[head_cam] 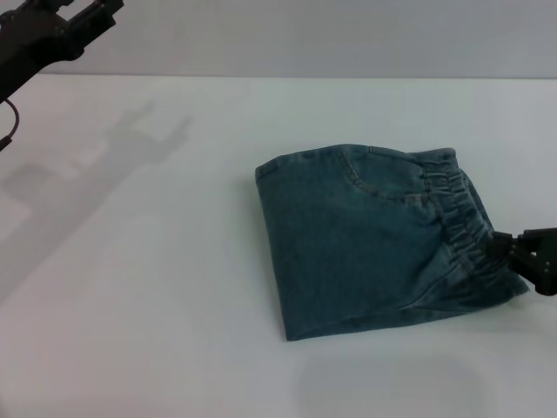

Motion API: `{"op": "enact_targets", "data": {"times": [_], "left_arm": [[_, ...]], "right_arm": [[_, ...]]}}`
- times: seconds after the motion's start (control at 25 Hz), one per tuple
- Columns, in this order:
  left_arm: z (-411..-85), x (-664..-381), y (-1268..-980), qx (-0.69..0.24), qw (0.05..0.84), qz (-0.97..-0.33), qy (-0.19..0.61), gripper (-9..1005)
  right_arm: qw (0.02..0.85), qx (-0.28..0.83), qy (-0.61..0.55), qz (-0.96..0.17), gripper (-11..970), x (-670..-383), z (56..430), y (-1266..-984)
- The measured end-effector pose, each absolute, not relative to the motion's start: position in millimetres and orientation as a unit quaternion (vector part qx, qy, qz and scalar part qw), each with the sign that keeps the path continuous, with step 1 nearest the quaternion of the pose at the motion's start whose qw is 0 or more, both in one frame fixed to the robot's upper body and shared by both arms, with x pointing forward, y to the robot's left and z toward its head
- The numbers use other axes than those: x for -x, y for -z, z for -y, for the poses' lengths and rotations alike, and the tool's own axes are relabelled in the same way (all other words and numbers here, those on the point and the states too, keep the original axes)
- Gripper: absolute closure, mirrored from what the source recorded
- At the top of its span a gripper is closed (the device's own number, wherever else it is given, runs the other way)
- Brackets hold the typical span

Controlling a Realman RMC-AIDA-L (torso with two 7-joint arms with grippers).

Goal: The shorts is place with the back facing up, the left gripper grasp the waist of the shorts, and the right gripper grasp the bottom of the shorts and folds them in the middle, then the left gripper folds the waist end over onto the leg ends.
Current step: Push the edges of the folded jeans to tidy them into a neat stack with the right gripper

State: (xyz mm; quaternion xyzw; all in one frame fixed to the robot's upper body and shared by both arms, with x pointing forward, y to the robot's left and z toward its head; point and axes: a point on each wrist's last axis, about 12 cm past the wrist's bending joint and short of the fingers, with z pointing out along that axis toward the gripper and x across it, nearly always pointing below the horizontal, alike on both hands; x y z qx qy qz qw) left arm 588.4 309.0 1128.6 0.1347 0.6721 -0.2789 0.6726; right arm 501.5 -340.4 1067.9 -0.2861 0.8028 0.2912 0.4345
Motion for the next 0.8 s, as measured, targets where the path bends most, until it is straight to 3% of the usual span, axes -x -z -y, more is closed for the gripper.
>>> {"op": "enact_targets", "data": {"times": [0.48,0.8], "left_arm": [[-311,-590,-1127,-0.130,0.672,-0.678,0.268,241],[-315,-591,-1128,-0.122,0.676,-0.677,0.263,241]], "right_arm": [[0.468,0.297,-0.238,-0.798,877,-508,344,-1062],[0.572,0.279,-0.225,-0.737,561,-509,351,-1082]]}}
